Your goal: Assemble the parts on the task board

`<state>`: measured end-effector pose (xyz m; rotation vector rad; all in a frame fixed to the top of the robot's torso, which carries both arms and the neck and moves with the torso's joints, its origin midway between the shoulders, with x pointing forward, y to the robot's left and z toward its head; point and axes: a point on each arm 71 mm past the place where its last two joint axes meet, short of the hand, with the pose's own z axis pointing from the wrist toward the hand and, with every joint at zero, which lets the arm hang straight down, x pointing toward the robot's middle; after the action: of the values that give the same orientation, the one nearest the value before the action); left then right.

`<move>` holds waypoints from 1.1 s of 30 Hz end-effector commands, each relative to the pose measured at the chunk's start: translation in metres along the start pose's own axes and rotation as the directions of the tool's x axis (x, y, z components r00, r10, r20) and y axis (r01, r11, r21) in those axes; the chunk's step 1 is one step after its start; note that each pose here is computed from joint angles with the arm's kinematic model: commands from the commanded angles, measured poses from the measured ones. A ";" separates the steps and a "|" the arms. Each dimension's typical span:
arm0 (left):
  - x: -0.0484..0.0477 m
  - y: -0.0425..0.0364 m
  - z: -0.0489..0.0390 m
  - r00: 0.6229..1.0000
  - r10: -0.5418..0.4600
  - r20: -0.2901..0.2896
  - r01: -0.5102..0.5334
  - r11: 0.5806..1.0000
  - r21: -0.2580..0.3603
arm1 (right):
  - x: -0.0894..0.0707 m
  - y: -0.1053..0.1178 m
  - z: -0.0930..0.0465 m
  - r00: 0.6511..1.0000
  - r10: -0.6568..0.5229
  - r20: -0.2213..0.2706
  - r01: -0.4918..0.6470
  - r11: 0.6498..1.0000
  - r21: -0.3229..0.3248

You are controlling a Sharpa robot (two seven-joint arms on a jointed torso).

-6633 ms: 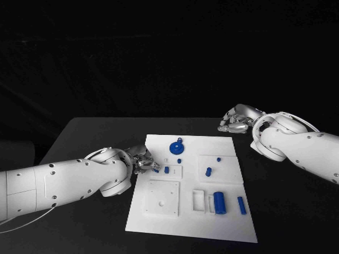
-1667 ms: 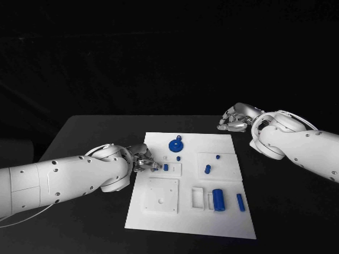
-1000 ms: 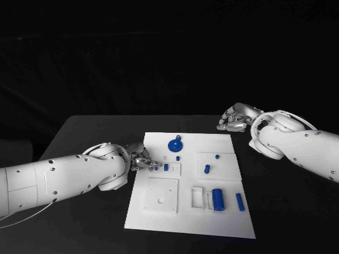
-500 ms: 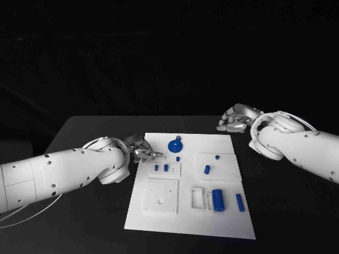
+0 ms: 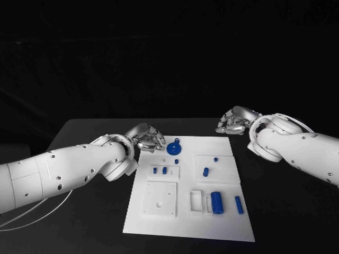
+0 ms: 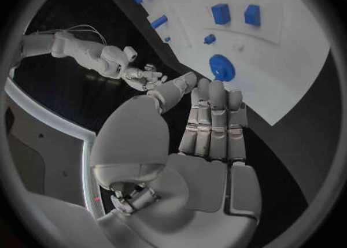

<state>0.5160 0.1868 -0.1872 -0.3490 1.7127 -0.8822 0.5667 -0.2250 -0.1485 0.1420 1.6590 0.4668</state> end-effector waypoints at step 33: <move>0.0539 -0.0315 0.0309 0.725 0.686 -0.063 -0.640 0.705 0.305 | 0.000 0.006 0.000 1.000 0.023 0.011 -0.023 0.999 -0.037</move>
<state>0.5199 0.1215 -0.2042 0.5027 1.6530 -0.6081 0.5659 -0.2207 -0.1479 0.1392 1.6526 0.4928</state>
